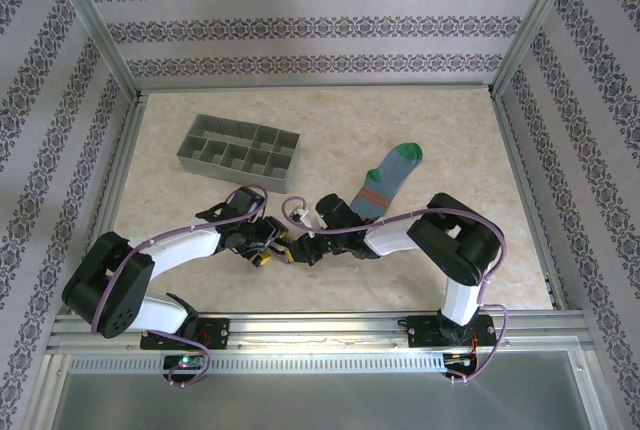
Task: Roll the socks
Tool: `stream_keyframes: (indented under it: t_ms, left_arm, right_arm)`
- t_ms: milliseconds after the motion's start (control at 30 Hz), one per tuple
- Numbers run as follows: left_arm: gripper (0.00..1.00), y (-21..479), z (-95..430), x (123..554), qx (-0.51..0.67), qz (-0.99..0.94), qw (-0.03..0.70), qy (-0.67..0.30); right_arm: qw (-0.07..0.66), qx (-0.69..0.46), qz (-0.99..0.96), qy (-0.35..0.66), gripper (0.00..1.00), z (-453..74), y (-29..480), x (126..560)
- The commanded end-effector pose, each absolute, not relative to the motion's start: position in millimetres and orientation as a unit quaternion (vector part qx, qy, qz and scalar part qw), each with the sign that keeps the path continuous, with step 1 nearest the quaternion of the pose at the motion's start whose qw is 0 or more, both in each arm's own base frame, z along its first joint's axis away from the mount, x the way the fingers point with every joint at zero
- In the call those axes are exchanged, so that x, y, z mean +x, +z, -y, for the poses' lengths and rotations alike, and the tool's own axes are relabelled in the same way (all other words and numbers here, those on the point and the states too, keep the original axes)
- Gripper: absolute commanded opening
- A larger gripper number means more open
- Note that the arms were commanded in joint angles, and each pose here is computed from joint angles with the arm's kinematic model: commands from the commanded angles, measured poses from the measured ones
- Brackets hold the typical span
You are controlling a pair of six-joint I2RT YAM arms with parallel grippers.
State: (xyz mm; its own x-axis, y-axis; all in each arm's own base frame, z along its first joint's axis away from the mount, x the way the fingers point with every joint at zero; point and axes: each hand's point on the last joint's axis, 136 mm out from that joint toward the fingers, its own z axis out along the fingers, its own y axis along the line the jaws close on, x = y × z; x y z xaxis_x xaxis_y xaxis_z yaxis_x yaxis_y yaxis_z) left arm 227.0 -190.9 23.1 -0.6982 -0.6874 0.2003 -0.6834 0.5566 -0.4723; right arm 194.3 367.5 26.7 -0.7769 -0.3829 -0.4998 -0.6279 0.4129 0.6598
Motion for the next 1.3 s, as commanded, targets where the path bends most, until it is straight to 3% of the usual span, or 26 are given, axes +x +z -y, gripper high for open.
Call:
stream_keyframes:
  t_ms: [0,200,267,433,467,567,667,967,1067,1267]
  left_arm:
    - [0.66,15,209,249,-0.381,-0.872,0.021,-0.308]
    - [0.57,11,224,263,-0.382,-0.865,0.018,-0.325]
    - [0.46,9,227,264,-0.383,-0.862,0.016,-0.331]
    - [0.01,10,225,256,-0.388,-0.859,0.006,-0.334]
    - [0.00,14,224,255,-0.389,-0.857,0.006,-0.337]
    - [0.00,42,219,255,-0.384,-0.856,0.019,-0.344]
    - [0.00,78,210,266,-0.376,-0.855,0.043,-0.355]
    - [0.00,168,172,351,-0.306,-0.867,0.143,-0.367]
    - [0.00,177,165,384,-0.279,-0.871,0.176,-0.365]
    - [0.00,165,166,429,-0.241,-0.882,0.188,-0.359]
  right_arm:
    - [-0.057,-0.177,-0.917,0.353,0.00,-301,-61,149]
    - [-0.077,-0.160,-0.909,0.377,0.00,-309,-57,152]
    - [-0.078,-0.160,-0.907,0.382,0.00,-310,-54,153]
    - [-0.061,-0.171,-0.908,0.377,0.00,-312,-45,159]
    - [-0.044,-0.180,-0.909,0.373,0.02,-312,-39,164]
    - [0.053,-0.213,-0.915,0.339,0.34,-303,-7,186]
    - [0.196,-0.220,-0.910,0.292,0.50,-282,44,218]
    - [0.483,-0.220,-0.840,0.110,0.57,-206,166,278]
    - [0.526,-0.228,-0.816,0.071,0.59,-195,192,285]
    - [0.542,-0.262,-0.798,0.028,0.60,-191,210,292]
